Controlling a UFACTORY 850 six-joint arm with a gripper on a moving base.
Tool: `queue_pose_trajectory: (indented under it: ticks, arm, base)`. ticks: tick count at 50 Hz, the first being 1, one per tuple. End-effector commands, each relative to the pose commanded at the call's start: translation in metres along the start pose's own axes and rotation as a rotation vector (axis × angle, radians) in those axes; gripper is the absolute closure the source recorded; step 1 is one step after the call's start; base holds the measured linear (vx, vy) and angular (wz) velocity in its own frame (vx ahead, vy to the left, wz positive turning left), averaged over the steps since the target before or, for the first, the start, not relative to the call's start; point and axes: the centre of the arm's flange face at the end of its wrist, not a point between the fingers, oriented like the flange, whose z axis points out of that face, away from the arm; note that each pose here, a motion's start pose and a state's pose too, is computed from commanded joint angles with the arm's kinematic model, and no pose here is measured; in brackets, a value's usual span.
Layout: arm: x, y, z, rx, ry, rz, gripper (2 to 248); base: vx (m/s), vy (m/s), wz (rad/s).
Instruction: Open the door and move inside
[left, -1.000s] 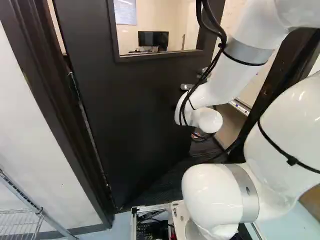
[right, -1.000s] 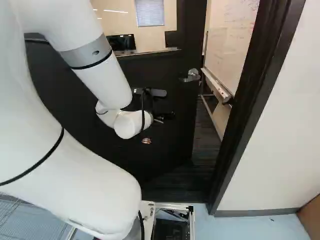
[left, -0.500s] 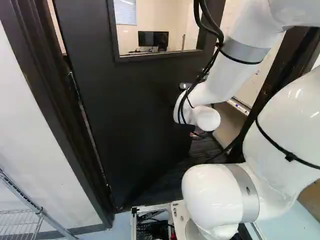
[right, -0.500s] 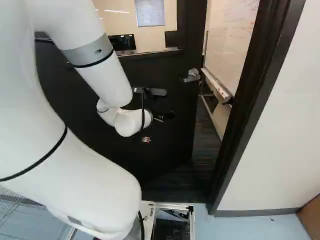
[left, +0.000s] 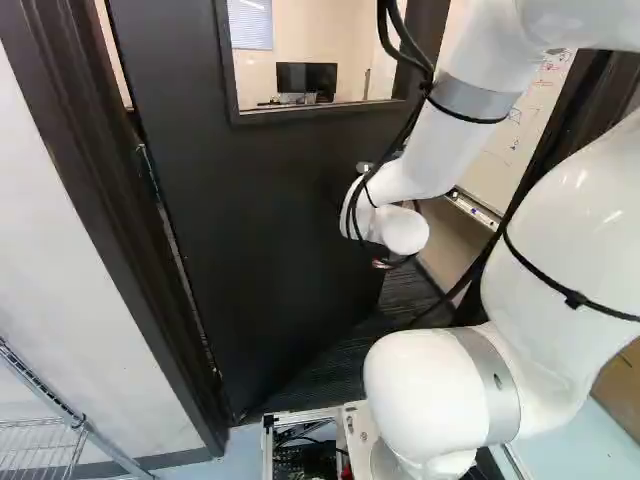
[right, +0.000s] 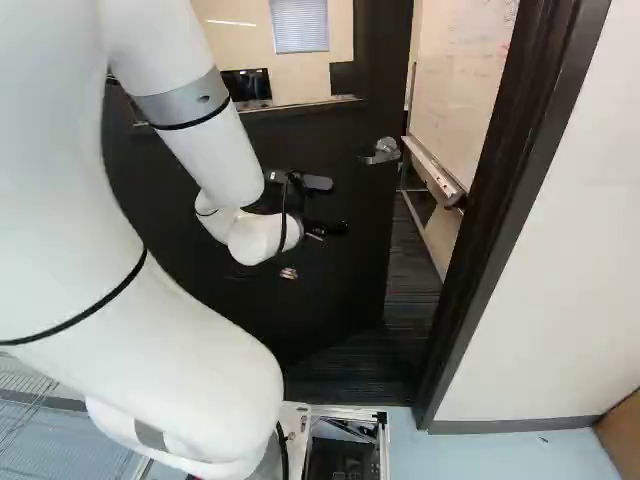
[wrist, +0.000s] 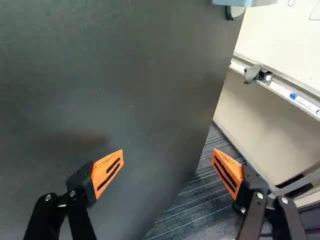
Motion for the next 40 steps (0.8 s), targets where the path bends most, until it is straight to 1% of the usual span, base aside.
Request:
queue_pose_trajectory:
  ticks: [21,40]
  arm:
    - [0.002,-0.017,0.008,-0.01,-0.006,0.039,3]
    - [0.002,-0.041,0.012,0.039,-0.012,0.019,3]
  base:
    - [0.0,0.0,0.0]
    - [0.0,0.0,0.0]
